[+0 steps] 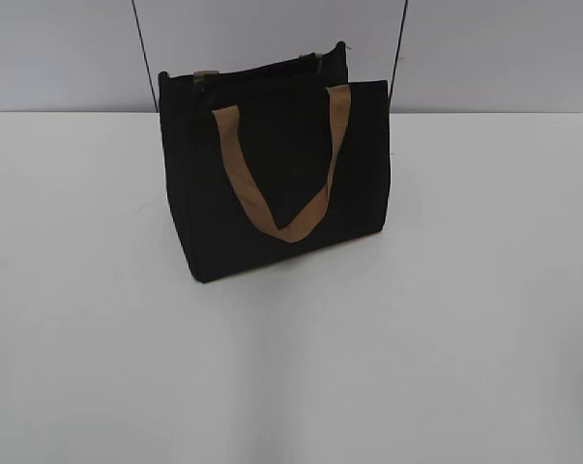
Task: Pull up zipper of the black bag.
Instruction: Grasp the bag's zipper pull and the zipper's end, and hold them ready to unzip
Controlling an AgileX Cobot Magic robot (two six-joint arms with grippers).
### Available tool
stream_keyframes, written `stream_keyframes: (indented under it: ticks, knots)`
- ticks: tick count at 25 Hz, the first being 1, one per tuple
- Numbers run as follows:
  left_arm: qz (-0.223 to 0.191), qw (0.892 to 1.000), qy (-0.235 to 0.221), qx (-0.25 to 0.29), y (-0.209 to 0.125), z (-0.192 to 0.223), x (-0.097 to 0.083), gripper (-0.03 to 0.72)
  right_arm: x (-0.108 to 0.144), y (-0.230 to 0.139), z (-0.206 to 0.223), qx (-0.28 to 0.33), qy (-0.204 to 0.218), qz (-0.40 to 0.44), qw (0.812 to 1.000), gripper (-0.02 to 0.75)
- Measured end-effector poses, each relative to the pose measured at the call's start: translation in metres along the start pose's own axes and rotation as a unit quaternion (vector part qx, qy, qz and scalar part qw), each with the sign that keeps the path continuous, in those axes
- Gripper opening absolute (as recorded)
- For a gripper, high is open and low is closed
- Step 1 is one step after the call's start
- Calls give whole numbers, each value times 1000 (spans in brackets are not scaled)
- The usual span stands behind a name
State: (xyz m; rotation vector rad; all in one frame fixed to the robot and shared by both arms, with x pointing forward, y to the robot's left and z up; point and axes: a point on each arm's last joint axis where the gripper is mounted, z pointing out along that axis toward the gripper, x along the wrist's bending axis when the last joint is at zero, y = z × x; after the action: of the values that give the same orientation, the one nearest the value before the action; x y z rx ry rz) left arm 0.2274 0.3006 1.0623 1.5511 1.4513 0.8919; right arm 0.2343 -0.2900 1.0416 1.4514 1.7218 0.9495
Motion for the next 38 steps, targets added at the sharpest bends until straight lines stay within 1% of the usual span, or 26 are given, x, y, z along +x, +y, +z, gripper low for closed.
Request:
stream_keyframes:
  ticks: [31, 33, 35, 38]
  knots:
    - [0, 1000, 0, 0, 0, 0, 0, 233, 0, 0, 0, 0, 0, 0, 1000, 241]
    - [0, 1000, 0, 0, 0, 0, 0, 250, 0, 0, 0, 0, 0, 0, 1000, 241]
    - [0, 1000, 0, 6, 1, 2, 0, 295, 0, 0, 0, 0, 0, 0, 1000, 241]
    - [0, 1000, 1, 22, 3, 6, 0, 429, 0, 0, 0, 0, 0, 0, 1000, 241]
